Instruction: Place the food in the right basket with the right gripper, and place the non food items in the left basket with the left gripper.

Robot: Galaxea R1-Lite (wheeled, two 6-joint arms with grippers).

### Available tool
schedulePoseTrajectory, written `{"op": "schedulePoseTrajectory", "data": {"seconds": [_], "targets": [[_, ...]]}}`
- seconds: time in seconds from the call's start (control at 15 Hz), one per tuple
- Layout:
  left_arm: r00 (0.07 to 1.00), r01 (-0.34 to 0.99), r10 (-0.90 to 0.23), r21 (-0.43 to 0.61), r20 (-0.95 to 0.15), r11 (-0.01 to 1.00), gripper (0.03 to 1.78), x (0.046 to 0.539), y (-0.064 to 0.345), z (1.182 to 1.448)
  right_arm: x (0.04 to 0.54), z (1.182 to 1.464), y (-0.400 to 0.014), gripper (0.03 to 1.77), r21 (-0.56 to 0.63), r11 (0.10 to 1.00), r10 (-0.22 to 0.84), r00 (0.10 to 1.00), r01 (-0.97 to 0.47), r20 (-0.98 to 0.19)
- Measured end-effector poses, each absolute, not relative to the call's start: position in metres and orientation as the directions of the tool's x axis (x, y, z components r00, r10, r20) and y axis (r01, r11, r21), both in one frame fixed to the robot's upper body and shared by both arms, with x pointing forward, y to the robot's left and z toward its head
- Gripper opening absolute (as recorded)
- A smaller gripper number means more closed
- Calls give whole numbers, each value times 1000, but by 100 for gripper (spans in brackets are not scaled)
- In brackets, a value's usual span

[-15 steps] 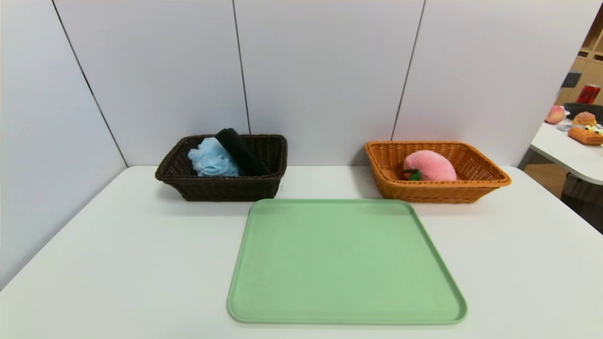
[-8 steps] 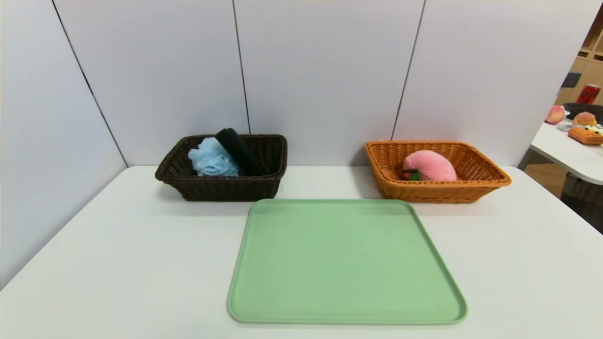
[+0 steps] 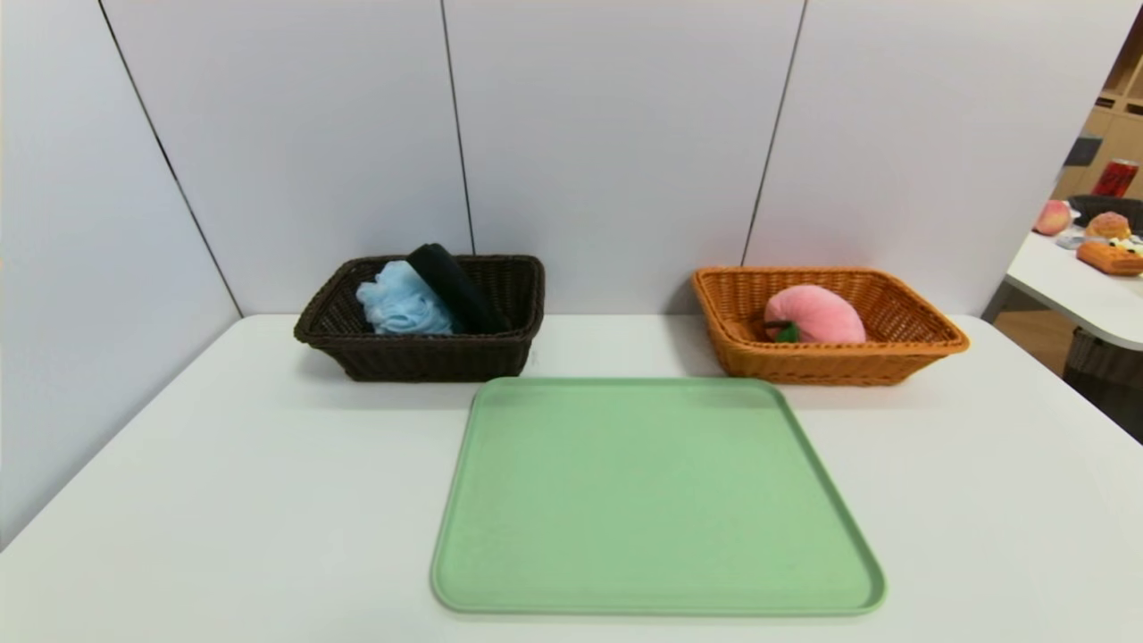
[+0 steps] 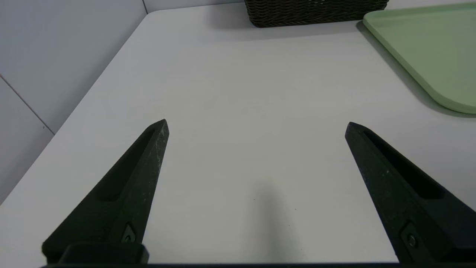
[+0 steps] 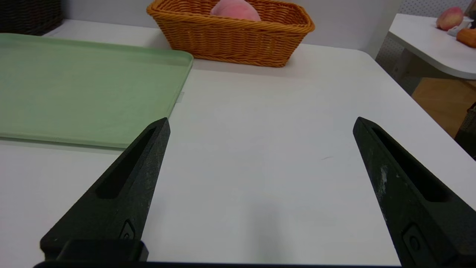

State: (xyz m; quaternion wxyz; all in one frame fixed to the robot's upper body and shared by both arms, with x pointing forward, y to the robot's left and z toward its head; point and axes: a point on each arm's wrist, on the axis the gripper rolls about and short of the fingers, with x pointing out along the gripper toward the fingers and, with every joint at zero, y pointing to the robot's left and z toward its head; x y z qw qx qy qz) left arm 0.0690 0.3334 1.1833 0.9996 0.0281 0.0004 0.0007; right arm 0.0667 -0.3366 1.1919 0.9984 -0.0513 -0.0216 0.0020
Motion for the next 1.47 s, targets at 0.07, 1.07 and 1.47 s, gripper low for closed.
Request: {"op": "schedulePoseTrajectory", "data": {"seconds": [0.07, 1.07, 1.47], "targets": [[1000, -2, 2, 56, -3, 998, 169, 69, 333, 1183, 67, 1191, -337, 170, -91, 996, 6, 999, -2, 41], [1000, -12, 12, -12, 3, 1000, 169, 69, 334, 1183, 69, 1183, -336, 170, -8, 1000, 21, 1000, -21, 4], [1000, -11, 11, -12, 4, 1000, 169, 69, 334, 1183, 69, 1183, -336, 170, -15, 999, 32, 999, -32, 2]]}}
